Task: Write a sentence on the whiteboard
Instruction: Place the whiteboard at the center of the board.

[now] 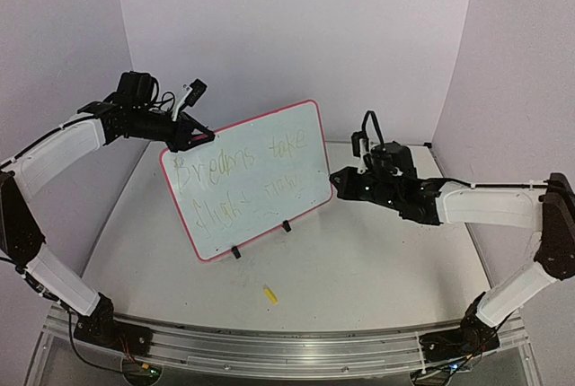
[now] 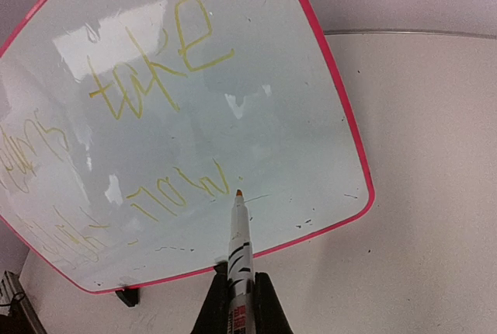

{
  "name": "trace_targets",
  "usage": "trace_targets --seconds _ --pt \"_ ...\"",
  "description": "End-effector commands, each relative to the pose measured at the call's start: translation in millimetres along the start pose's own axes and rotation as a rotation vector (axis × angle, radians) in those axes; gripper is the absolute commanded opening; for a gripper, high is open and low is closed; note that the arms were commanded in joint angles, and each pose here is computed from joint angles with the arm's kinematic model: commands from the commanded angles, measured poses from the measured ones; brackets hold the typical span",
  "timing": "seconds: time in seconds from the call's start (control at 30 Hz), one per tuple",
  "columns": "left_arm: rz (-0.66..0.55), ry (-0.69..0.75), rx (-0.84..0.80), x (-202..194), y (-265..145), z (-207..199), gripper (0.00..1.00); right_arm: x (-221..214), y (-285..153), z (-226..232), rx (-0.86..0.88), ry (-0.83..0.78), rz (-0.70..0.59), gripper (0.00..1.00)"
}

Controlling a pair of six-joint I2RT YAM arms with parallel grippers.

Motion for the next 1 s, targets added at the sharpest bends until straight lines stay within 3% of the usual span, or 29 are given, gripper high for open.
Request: trace_targets --seconds 0.0,0.27,0.53,0.97 --pt "0.140 -0.086 -0.072 -45.6 15.8 -24.1 0.28 11.4 -25.9 -5.4 -0.038 -0.020 -0.033 0.00" --pt "0.072 -0.034 0.045 -30.4 -2.1 -18.4 0.59 19.0 -53.0 -1.3 -0.017 -0.037 -0.045 0.00" --pt "-0.048 0.018 0.261 -11.6 -34.4 -6.5 0.83 21.4 -72.3 3.9 0.002 -0.055 -0.019 0.00" --pt "-0.189 0.050 0.457 29.0 -85.5 -2.2 0.90 38.4 -107.4 10.7 0.018 -0.057 -0.054 0.00"
Point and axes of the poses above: each gripper's point midway between its finger pads, its own y axis out along the fingers, its own z axis along the line the jaws close on, x = y × z, the point moved 2 cm from there along -y, back along the fingers, and after that the axes turned 6 degrees about y, right-handed, at the moved point
